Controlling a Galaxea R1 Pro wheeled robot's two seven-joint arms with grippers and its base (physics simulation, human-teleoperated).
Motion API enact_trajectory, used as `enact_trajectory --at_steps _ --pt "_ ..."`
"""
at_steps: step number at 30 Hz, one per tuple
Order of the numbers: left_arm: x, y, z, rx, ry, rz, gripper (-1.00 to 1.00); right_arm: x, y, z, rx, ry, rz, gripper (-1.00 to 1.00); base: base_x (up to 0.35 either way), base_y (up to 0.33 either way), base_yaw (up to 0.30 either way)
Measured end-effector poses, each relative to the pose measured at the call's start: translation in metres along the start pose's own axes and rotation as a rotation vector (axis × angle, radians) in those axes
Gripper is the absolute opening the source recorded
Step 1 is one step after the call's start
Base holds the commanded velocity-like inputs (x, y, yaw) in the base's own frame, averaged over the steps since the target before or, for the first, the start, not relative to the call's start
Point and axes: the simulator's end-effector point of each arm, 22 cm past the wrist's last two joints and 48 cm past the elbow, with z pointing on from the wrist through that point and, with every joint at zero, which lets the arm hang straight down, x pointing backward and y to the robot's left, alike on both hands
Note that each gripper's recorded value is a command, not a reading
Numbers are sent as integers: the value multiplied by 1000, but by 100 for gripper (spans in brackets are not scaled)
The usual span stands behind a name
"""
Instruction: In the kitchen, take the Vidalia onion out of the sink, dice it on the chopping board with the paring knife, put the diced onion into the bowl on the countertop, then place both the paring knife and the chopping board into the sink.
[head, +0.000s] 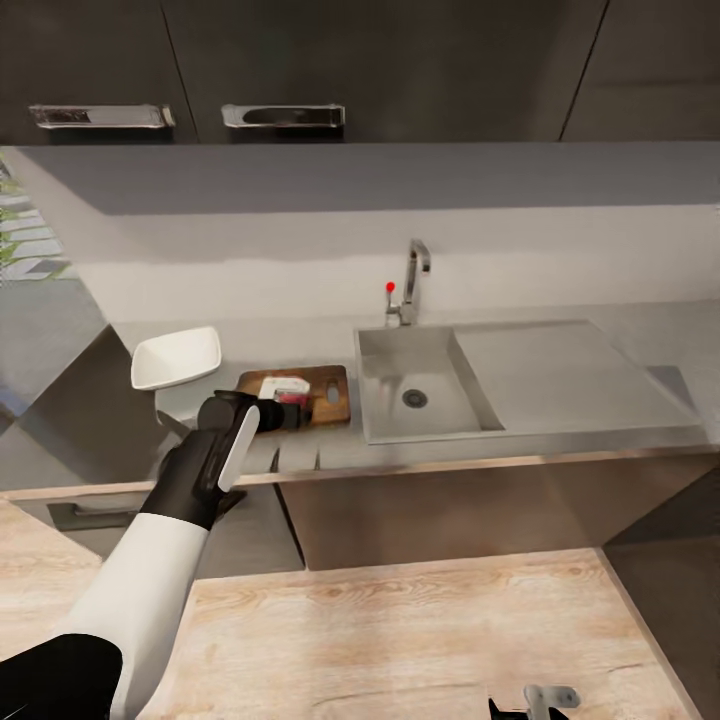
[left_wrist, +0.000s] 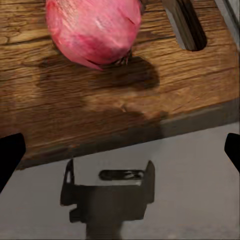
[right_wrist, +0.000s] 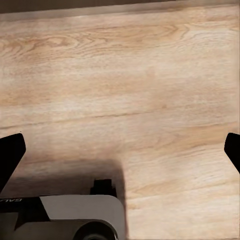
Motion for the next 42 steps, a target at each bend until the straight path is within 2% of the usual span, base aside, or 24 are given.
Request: enact_trajectory --at_steps 22,32,37,42 --pt "-16 -1 -19 -3 -35 6 100 -16 0 -3 0 -36 3 100 -333 0 0" --pt "-15 -6 -31 5 -60 6 100 -23 11 -5 -12 -54 11 100 -43 0 0" --pt "17 -12 -41 18 -68 -2 100 -27 12 -6 -12 -62 12 100 -1 0 0" --pt "88 -21 -56 39 -39 -25 100 -30 11 -7 -12 -72 13 100 0 0 0"
